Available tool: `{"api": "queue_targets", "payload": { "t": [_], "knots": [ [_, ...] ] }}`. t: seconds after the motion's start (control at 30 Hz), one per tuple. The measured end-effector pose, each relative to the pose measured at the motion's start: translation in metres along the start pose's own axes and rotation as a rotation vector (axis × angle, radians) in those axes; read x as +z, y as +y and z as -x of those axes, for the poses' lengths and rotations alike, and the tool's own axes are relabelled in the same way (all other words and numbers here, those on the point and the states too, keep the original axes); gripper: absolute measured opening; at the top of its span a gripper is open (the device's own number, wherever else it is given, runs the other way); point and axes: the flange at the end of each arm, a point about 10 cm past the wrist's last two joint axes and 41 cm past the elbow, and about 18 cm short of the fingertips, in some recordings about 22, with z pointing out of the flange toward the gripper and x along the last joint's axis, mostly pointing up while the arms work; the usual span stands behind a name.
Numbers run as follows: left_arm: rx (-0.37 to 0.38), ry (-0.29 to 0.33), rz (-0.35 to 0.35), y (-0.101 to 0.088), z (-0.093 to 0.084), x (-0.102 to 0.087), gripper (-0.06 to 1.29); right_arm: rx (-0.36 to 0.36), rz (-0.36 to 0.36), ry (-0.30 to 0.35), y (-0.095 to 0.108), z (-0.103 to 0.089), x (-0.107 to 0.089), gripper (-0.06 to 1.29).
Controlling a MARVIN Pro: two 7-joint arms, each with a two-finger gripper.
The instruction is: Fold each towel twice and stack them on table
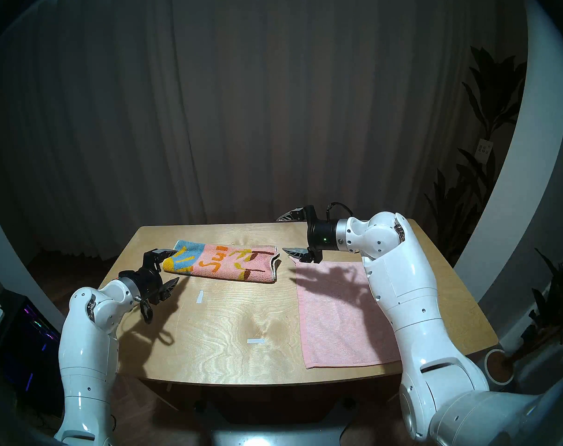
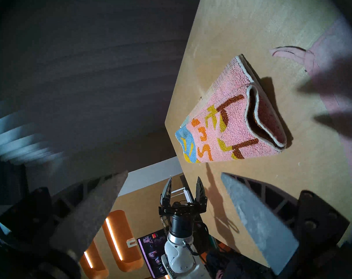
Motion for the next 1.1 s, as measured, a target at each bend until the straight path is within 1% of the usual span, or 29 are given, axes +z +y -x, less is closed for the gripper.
{"api": "queue_targets", "payload": {
  "t": [0.2, 0.33, 0.4, 0.6, 0.67, 0.77, 1.0, 1.1],
  "knots": [
    [0.009, 0.014, -0.034, -0.004, -0.005, 0.007, 1.22, -0.047, -0.052, 0.032, -0.001, 0.009, -0.007, 1.21],
    [0.01, 0.047, -0.07, -0.005, -0.012, 0.015, 1.22, -0.082, -0.097, 0.073, -0.001, 0.017, -0.012, 1.21],
    [0.01, 0.056, -0.077, -0.005, -0.013, 0.017, 1.22, -0.087, -0.104, 0.083, -0.001, 0.018, -0.013, 1.21],
    [0.029, 0.097, -0.129, -0.003, -0.019, 0.028, 1.22, -0.099, -0.147, 0.151, 0.003, 0.024, -0.017, 1.21],
    [0.048, 0.116, -0.163, 0.002, -0.02, 0.035, 1.22, -0.102, -0.17, 0.196, 0.005, 0.027, -0.019, 1.21],
    [0.058, 0.13, -0.178, 0.006, -0.02, 0.039, 1.22, -0.105, -0.187, 0.228, 0.006, 0.028, -0.02, 1.21],
    [0.068, 0.169, -0.216, 0.012, -0.025, 0.051, 1.22, -0.124, -0.227, 0.326, 0.01, 0.032, -0.02, 1.21],
    [0.07, 0.177, -0.225, 0.012, -0.027, 0.055, 1.22, -0.135, -0.239, 0.353, 0.011, 0.033, -0.02, 1.21]
  ]
}}
